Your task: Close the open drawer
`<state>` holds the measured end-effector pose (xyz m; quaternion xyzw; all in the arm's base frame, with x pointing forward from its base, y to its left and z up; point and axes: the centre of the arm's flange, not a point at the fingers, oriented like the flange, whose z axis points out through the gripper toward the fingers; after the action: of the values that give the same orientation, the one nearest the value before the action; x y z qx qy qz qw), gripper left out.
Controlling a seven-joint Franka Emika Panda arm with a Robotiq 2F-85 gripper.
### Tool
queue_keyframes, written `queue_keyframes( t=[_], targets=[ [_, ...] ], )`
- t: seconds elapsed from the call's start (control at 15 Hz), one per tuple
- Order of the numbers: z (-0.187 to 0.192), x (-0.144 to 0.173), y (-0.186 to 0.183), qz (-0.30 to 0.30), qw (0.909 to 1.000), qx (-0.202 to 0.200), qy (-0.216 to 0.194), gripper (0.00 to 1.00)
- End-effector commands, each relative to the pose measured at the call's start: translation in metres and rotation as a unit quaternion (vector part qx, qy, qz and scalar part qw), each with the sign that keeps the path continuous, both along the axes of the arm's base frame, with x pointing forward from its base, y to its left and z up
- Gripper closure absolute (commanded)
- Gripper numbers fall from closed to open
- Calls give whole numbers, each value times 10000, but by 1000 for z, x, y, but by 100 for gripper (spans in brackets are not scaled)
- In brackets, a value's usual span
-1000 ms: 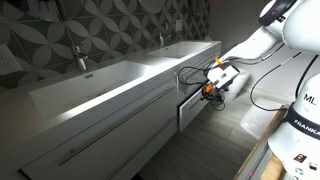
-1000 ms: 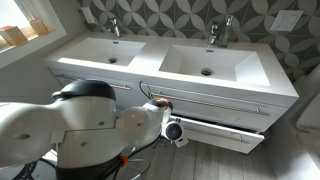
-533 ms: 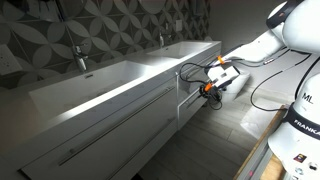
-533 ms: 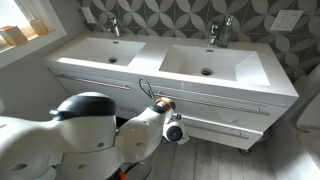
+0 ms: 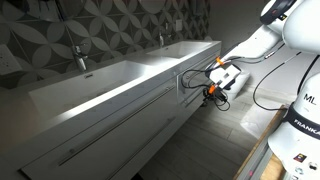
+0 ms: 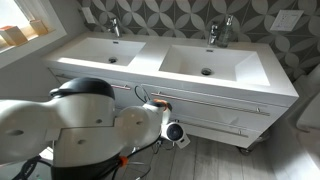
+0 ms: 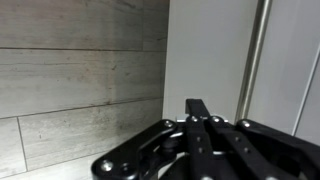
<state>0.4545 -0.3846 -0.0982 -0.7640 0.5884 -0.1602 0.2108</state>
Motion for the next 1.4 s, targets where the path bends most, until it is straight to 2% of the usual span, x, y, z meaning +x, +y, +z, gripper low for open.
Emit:
queue_keyframes(
  t=[0.0, 0.27, 0.47, 0.53, 0.6, 0.8, 1.0, 1.27, 1.33],
  targets=[
    [53, -37, 21, 736, 9967, -92, 332, 100],
    [93, -68, 55, 1736, 9842, -97, 329, 100],
    [124, -87, 79, 2497, 9680, -143, 190, 100],
    [135, -93, 87, 2748, 9613, -166, 131, 91],
    [147, -100, 97, 2991, 9540, -185, 65, 75],
    [181, -120, 132, 3730, 9275, -234, -109, 53],
    [211, -135, 168, 4441, 8949, -338, -274, 32],
    [243, -136, 218, 5216, 8485, -793, -410, 3],
    [251, -134, 231, 5362, 8378, -938, -425, 1]
  ],
)
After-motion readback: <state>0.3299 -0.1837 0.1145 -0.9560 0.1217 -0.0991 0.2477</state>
